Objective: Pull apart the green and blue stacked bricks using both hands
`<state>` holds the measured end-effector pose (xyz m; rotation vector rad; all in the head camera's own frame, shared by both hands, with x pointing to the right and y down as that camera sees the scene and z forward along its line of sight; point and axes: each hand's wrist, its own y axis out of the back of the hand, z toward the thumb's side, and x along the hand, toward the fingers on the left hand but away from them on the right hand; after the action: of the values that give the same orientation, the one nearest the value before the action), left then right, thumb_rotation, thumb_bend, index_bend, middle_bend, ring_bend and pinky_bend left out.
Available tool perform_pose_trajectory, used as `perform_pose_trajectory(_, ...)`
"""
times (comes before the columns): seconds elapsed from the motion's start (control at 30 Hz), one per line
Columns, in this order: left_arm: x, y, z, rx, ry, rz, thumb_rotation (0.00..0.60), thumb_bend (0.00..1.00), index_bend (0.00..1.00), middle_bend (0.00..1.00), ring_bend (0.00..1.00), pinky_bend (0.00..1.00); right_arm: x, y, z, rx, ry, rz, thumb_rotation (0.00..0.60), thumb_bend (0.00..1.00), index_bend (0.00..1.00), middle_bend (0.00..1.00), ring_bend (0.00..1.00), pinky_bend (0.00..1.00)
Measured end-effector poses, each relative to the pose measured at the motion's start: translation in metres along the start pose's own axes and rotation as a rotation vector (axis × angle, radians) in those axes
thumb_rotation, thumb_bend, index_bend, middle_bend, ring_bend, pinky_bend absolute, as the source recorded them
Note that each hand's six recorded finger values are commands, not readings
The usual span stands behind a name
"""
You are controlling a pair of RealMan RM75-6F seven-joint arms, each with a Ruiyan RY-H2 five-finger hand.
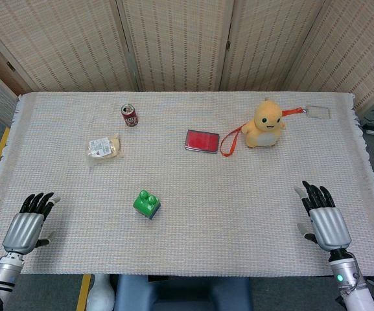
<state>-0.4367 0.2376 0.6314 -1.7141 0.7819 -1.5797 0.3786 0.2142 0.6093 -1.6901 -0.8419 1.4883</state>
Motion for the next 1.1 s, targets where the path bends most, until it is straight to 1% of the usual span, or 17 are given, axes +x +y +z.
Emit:
perform_pose_trajectory(0.3,-0.001,-0.005,0.005,0.001,-0.019,-0.016,0.6,0.32,0.16,0.11,0.0,0.0,0.0,0.003,0.001,-0.004,0.009,-0.007,0.6,0.36,0.0,0.0,0.0,0.0)
perform_pose_trajectory(0.4,-0.001,-0.006,0.01,-0.026,-0.043,-0.024,0.6,0.32,0.15,0.12,0.01,0.0,0.002,0.004,0.002,-0.006,0.013,-0.012,0.6,0.36,0.0,0.0,0.0,0.0)
perform_pose_trajectory(0.5,-0.002,-0.009,0.017,-0.079,-0.078,-0.038,0.6,0.32,0.14,0.14,0.03,0.0,0.004,0.006,0.002,-0.011,0.017,-0.022,0.6,0.36,0.0,0.0,0.0,0.0)
perform_pose_trajectory(0.6,-0.002,-0.01,0.031,-0.125,-0.137,-0.039,0.6,0.31,0.14,0.15,0.04,0.0,0.006,0.01,0.002,-0.018,0.018,-0.037,0.6,0.36,0.0,0.0,0.0,0.0)
perform_pose_trajectory(0.7,0.003,-0.009,0.05,-0.167,-0.213,-0.033,0.6,0.28,0.12,0.15,0.03,0.0,0.006,0.012,0.002,-0.021,0.02,-0.043,0.6,0.36,0.0,0.0,0.0,0.0)
perform_pose_trajectory(0.8,0.013,-0.007,0.068,-0.218,-0.28,-0.04,0.6,0.26,0.11,0.15,0.03,0.0,0.004,0.01,0.001,-0.021,0.019,-0.034,0.6,0.36,0.0,0.0,0.0,0.0)
perform_pose_trajectory(0.93,0.036,-0.003,0.101,-0.31,-0.363,-0.043,0.6,0.25,0.08,0.15,0.01,0.0,0.002,0.011,-0.001,-0.029,0.011,-0.033,0.6,0.36,0.0,0.0,0.0,0.0)
perform_pose_trajectory(1.0,0.047,-0.004,0.112,-0.341,-0.374,-0.053,0.6,0.25,0.06,0.15,0.0,0.0,0.002,0.013,-0.002,-0.034,0.008,-0.036,0.6,0.36,0.0,0.0,0.0,0.0)
perform_pose_trajectory(1.1,0.064,-0.007,0.126,-0.392,-0.373,-0.085,0.6,0.25,0.04,0.15,0.0,0.0,0.001,0.014,-0.004,-0.04,0.004,-0.039,0.6,0.36,0.0,0.0,0.0,0.0)
